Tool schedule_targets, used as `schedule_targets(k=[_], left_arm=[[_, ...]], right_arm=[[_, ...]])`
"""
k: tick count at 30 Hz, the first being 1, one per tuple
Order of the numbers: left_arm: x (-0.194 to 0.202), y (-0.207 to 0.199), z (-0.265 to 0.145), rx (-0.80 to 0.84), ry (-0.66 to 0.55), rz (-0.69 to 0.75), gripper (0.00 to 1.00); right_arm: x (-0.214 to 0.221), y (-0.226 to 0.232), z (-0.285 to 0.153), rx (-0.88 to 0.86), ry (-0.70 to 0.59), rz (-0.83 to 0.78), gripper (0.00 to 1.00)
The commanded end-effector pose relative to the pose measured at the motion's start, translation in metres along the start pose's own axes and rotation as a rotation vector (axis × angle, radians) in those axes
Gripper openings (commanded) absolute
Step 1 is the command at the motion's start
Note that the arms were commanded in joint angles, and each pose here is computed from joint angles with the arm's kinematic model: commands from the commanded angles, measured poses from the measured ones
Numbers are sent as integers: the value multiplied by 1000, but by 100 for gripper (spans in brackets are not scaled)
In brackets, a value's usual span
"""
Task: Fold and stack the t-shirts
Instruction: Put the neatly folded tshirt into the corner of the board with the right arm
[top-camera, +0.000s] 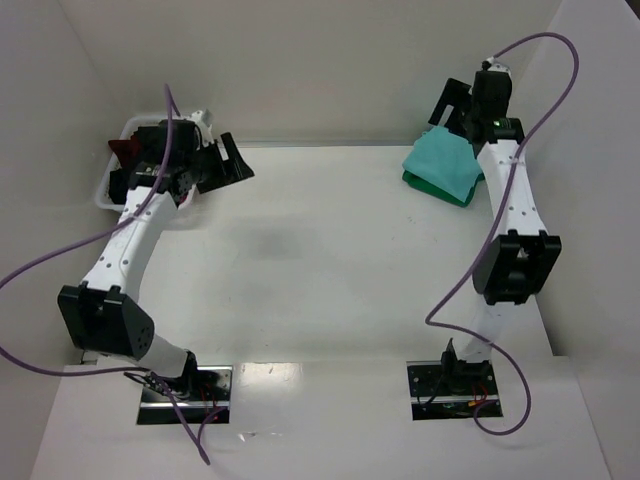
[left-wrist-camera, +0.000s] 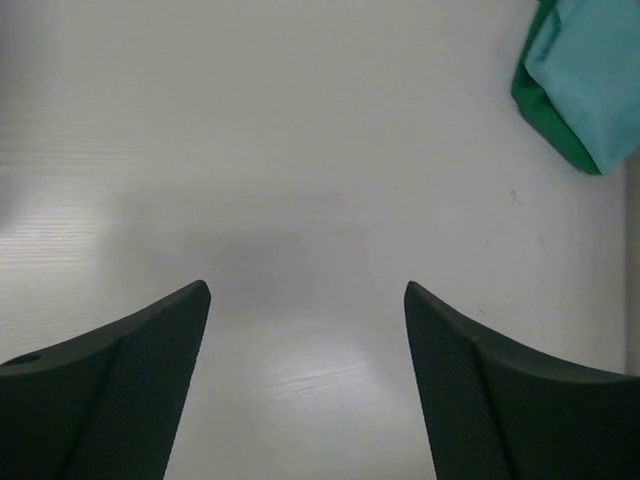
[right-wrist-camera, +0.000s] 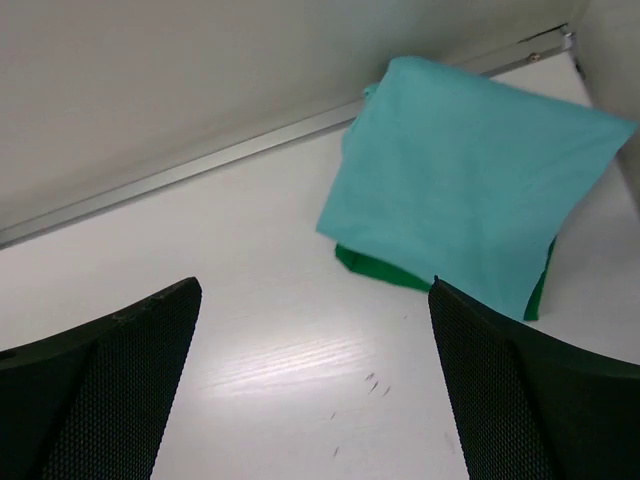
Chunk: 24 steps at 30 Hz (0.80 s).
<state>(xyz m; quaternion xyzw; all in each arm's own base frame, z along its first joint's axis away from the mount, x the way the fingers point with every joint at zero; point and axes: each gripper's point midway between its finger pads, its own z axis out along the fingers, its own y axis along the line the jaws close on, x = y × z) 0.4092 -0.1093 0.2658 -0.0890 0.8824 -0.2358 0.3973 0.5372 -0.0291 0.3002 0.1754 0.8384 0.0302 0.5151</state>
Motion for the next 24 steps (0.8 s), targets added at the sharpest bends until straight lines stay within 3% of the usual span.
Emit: schedule_targets(k=[1,3,5,10,14,19,24], left_arm=[[-62,4,-67,-139,-299,115,88],[-65,20,-78,-228,-349,139,92],[-69,27,-90,-268,-395,144,98],[-20,52,-65,-301,-270,93,100],[12,54,-46,-251,-162,47,100],[20,51,-47,-208,-195,34,100],[13,47,-52,-198,-219,61,100]], right_arm=[[4,7,-20,-117,-3,91,100],[44,20,-25,-184,78,110,100],[50,35,-43,-221,50,106,100],[111,37,-63,-168,148,58,100],[134,32,-90,-216,129,105,100],[127,19,-127,-209,35,137,100],[136,18,-139,-227,43,137,100]])
